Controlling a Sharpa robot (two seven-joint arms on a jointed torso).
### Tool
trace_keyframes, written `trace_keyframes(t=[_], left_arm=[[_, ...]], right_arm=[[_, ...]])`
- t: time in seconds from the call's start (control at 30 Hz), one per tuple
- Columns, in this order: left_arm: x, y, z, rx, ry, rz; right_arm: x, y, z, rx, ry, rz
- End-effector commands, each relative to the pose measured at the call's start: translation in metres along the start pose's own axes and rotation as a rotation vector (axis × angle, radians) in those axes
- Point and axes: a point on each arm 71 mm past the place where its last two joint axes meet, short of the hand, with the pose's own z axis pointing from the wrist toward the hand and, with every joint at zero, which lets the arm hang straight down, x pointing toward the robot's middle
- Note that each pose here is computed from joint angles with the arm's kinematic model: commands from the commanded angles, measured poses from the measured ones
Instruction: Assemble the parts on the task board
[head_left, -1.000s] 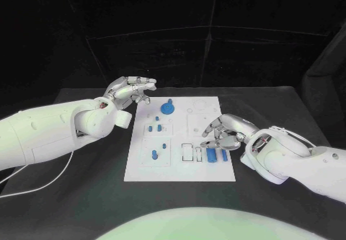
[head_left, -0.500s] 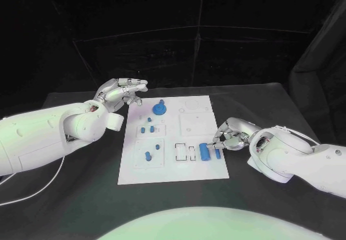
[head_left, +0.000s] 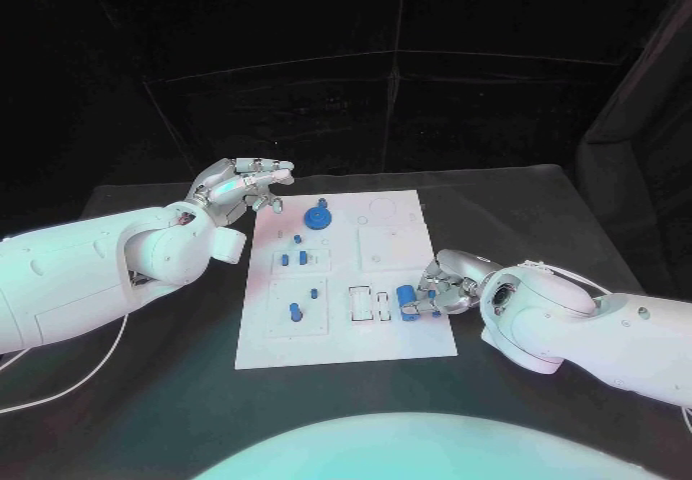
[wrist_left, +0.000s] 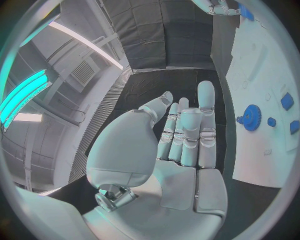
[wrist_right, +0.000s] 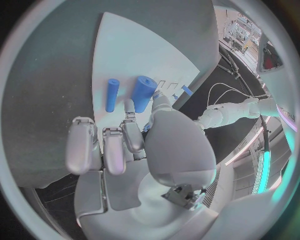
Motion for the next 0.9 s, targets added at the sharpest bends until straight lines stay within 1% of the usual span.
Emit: trace_keyframes(t=[0.03,0.17,0.4,0.67,0.77,0.9], left_arm=[[0.0034,-0.0006,0.0008,0.005,0.02,-0.007],[0.004,-0.0002,0.0011,0.004,0.022,-0.008],[0.0011,-0.0003,-0.0001,0.001,0.016,-0.006],[-0.0007,-0.0006,-0.0017,0.0,0.014,-0.006],[-0.001,-0.0007,-0.0022,-0.001,0.014,-0.007],[-0.0019,-0.0008,-0.0029,-0.001,0.013,-0.007]], right_arm=[[0.002,0.001,0.003,0.025,0.002,-0.021],[0.005,0.005,0.006,0.023,0.002,-0.028],[0.008,0.011,0.01,0.023,-0.017,-0.082],[0.011,0.011,0.012,0.039,0.0,-0.101],[0.011,0.012,0.011,0.037,-0.018,-0.084],[0.007,0.013,0.007,0.012,-0.07,-0.032]])
